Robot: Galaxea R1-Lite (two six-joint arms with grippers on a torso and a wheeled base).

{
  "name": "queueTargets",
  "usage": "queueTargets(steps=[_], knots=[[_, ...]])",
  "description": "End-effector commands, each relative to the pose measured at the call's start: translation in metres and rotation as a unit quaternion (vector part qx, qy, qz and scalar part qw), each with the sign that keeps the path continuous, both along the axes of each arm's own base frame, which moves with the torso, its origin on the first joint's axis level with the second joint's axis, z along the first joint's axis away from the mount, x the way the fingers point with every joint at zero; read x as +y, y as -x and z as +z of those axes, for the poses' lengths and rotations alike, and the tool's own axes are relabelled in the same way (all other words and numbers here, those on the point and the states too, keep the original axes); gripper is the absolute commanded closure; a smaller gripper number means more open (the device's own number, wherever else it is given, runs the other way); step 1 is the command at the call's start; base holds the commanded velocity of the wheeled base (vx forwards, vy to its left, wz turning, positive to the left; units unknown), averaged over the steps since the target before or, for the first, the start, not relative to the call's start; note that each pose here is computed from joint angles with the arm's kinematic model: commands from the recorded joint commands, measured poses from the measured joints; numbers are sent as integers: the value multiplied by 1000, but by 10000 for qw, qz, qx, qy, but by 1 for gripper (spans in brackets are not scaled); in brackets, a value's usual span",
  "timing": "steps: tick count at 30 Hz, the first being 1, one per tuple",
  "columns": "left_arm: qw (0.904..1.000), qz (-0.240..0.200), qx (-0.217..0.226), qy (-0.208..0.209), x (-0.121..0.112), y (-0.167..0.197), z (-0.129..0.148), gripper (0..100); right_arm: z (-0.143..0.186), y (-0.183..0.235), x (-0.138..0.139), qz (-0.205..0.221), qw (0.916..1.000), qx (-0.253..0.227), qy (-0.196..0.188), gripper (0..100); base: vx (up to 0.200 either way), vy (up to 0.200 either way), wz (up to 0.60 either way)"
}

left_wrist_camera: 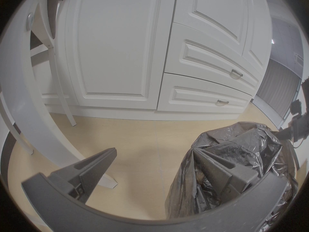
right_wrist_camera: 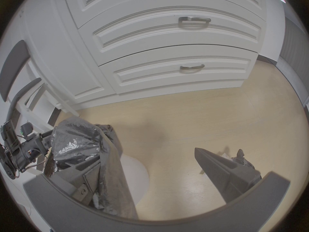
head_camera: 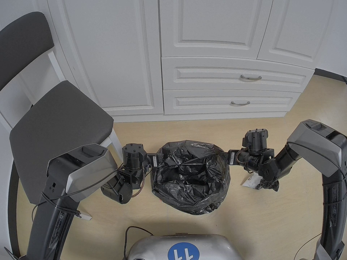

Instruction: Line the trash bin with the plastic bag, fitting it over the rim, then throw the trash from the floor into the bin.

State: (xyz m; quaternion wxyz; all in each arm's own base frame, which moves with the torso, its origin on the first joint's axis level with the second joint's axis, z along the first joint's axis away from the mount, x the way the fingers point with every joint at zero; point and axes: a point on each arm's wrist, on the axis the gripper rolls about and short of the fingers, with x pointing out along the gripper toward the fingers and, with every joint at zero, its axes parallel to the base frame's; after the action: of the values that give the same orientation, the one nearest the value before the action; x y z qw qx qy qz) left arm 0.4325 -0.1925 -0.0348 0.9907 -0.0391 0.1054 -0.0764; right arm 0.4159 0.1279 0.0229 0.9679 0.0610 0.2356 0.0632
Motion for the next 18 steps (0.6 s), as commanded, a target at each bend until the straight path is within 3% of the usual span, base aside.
queueTargets(steps=[1, 7, 18], knots=[[10000, 26, -30, 51, -2, -4, -4, 0, -17, -9, -4, -98, 9999, 96, 42, 0, 0, 0, 0], [9998, 38, -96, 192, -6, -8, -5, 0, -30, -17, -7, -227, 9996, 135, 58, 0, 0, 0, 0], [9996, 236, 113, 48, -5, -12, -21, 0, -58, -28, -4, -320, 9991, 289, -58, 0, 0, 0, 0]])
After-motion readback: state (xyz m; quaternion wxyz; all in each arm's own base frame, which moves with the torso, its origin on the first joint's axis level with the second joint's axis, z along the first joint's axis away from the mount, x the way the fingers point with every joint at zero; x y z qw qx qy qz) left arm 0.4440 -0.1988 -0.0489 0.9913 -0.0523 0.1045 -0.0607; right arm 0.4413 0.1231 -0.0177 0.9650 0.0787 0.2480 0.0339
